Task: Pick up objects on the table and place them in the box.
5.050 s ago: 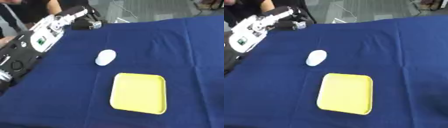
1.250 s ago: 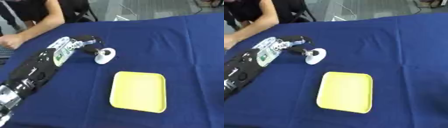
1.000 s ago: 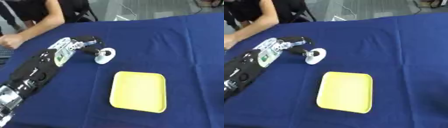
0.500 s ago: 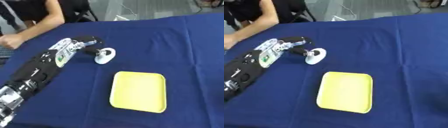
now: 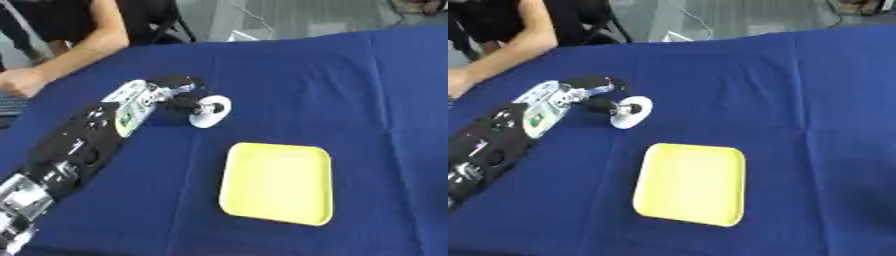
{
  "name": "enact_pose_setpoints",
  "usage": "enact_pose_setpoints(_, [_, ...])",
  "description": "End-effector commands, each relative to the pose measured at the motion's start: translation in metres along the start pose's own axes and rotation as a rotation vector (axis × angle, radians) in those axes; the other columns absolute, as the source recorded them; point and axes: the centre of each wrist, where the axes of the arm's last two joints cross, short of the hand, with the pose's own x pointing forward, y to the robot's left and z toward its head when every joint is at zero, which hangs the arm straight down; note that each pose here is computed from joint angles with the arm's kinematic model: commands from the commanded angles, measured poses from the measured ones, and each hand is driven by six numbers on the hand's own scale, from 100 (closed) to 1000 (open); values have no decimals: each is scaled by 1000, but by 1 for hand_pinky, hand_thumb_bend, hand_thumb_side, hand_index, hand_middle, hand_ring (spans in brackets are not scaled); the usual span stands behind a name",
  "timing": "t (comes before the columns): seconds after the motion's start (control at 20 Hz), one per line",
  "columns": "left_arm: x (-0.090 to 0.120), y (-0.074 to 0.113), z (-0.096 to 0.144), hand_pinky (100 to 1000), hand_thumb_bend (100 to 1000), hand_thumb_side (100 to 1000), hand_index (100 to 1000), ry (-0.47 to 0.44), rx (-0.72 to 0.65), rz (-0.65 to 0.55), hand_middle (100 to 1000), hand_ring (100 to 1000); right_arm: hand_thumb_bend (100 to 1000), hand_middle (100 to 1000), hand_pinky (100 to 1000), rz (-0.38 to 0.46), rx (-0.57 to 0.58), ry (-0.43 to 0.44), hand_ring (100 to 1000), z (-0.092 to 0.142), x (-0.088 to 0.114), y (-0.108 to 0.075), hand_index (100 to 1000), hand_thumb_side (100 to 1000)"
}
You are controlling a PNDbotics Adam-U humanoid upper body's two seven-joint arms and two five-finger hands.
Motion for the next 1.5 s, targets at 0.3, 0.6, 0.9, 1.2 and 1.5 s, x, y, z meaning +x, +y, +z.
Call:
enact_pose_setpoints(0.3, [-7,11,2,1000,492,1000,921,21,32,-20,919,968,100,868,678,21,3,-22,681,-3,6,-6,963,862])
enact_pose_setpoints(0.6, [-7,8,1,1000,480,1000,921,28,26,-28,918,967,100,868,678,21,2,-22,681,-3,6,-7,963,863])
enact_pose_setpoints(0.9, [-7,5,-1,1000,485,1000,921,29,22,-38,918,967,100,868,678,22,1,-22,681,-3,6,-7,963,863])
enact_pose_setpoints(1.2, [-2,8,-2,1000,561,951,928,8,26,-110,914,966,100,868,678,22,1,-22,681,-3,6,-7,963,863])
enact_pose_setpoints(1.5, [-2,14,-5,972,618,933,932,10,23,-195,907,965,100,868,678,23,2,-21,681,-3,6,-7,961,863])
